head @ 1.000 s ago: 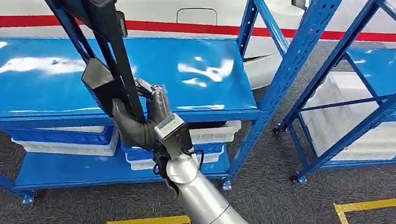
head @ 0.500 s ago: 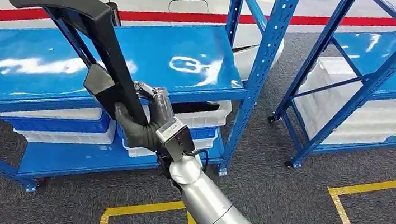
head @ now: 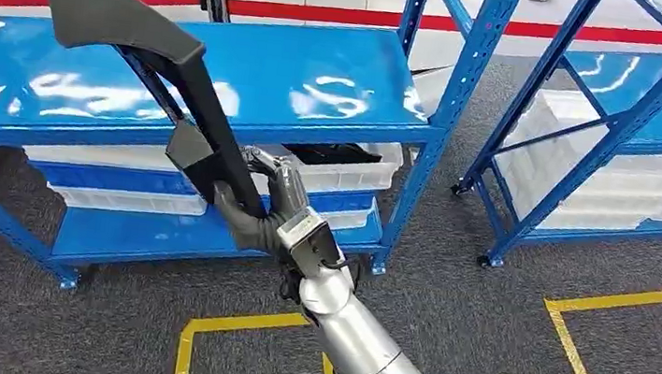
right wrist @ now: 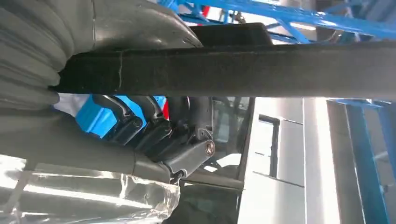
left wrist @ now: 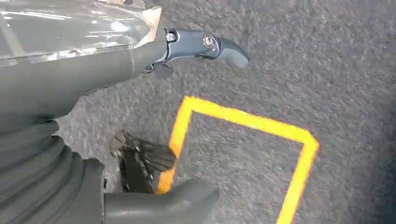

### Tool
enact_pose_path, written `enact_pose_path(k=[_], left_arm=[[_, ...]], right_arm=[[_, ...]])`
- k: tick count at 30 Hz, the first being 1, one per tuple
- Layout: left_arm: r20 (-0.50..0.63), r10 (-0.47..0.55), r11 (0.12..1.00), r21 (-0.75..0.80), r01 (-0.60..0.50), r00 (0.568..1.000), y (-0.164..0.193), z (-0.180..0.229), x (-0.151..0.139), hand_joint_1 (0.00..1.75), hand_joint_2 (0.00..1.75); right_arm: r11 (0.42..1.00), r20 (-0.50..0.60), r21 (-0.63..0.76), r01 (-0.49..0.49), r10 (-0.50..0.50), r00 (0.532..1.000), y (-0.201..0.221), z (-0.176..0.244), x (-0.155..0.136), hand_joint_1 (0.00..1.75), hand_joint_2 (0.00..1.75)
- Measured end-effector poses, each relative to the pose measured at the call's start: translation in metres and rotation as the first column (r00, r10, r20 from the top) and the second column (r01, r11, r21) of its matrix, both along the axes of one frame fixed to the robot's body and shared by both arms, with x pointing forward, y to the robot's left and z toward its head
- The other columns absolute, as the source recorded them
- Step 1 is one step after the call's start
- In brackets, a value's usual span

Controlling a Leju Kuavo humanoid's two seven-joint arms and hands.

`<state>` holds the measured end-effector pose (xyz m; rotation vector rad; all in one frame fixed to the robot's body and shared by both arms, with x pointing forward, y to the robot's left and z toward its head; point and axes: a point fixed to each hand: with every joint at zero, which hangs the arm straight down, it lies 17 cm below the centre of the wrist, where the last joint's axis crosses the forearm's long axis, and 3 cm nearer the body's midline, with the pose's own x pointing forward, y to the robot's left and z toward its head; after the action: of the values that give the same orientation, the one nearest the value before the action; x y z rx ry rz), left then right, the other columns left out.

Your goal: Take the parts from the cabinet and place them on the table.

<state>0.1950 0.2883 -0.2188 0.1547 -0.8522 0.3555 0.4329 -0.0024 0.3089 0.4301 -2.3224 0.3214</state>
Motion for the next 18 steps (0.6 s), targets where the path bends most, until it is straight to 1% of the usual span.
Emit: enact_pose_path(k=[4,10,18], left_arm=[[-0.005,-0.006,1.0,-0.001,0.006,1.0,-0.0009,-0.0007,-0.0006,0.0,1.75],[-0.011,-0.021,1.0,-0.002,0.021,1.0,-0.0061,-0.0014,-0.0008,0.0,1.75],[-0.015,-0.027,1.0,0.001,0.027,1.0,-0.0055,-0.0019,-0.0022,0.0,1.75]], right_arm=[[1.0,-0.008,-0.01,0.01,-0.01,1.0,-0.0061,-0.0079,-0.0005,1.75,1.75],[1.0,0.017,-0.001,0.008,-0.008,1.0,-0.0068,0.002,-0.0042,1.75,1.75],[1.0,0.006,0.009,0.006,-0.006,1.0,-0.0071,-0.0008,-0.0075,1.75,1.75]])
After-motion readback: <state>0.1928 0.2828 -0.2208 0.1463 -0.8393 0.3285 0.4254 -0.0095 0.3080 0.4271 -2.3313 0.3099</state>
